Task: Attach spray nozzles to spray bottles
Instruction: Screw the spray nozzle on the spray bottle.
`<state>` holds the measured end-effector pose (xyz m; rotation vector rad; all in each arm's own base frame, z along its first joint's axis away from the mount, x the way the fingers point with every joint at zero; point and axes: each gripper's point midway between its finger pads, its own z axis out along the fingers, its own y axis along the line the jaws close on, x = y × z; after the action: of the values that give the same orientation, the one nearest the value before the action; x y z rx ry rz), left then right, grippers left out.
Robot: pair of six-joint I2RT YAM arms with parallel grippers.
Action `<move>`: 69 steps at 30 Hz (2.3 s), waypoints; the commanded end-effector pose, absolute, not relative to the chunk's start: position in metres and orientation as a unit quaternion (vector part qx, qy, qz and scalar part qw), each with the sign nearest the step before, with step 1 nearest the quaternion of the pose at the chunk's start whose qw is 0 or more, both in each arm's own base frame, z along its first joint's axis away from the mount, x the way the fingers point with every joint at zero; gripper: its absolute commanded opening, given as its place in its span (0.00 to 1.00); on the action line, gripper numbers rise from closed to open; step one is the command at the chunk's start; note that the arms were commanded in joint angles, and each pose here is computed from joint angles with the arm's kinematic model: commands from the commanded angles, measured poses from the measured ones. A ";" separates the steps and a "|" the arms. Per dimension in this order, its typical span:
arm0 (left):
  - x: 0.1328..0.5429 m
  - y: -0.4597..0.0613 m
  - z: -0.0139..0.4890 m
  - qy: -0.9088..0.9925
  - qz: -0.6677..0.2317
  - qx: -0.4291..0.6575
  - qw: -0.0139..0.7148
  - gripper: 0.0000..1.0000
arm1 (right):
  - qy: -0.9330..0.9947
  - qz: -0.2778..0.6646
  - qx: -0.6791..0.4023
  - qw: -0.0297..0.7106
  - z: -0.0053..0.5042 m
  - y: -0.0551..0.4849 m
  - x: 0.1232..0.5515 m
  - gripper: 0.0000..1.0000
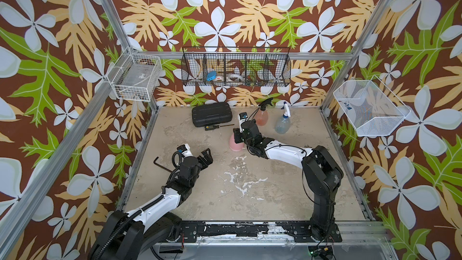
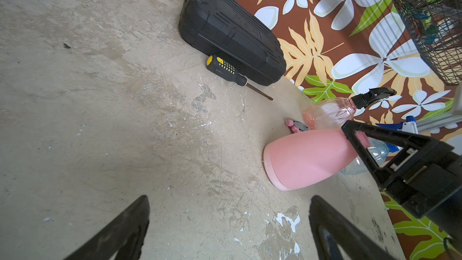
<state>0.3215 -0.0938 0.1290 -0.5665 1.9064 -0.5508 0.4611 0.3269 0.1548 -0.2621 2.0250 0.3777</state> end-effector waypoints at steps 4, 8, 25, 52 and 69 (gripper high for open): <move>0.320 -0.088 0.143 0.776 -0.225 -0.226 0.544 1.00 | 0.839 0.154 -0.105 0.511 0.152 0.326 0.462 0.27; 0.315 -0.083 0.145 0.761 -0.232 -0.231 0.560 1.00 | 0.840 0.154 -0.104 0.511 0.151 0.323 0.460 0.22; 0.310 -0.176 0.206 0.698 -0.380 0.026 0.607 0.78 | 0.830 0.124 -0.174 0.515 0.209 0.299 0.429 0.02; 0.308 -0.283 0.221 0.558 -0.404 0.367 0.625 1.00 | 0.755 0.213 -0.243 0.571 0.342 0.276 0.341 0.02; 0.305 -0.299 0.227 0.535 -0.414 0.397 0.620 0.95 | 0.726 0.264 -0.272 0.573 0.369 0.302 0.310 0.01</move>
<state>0.3084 -0.2975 0.2211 0.8937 1.2665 -0.9384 0.3119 0.3002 0.3579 -0.6437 1.7330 0.5938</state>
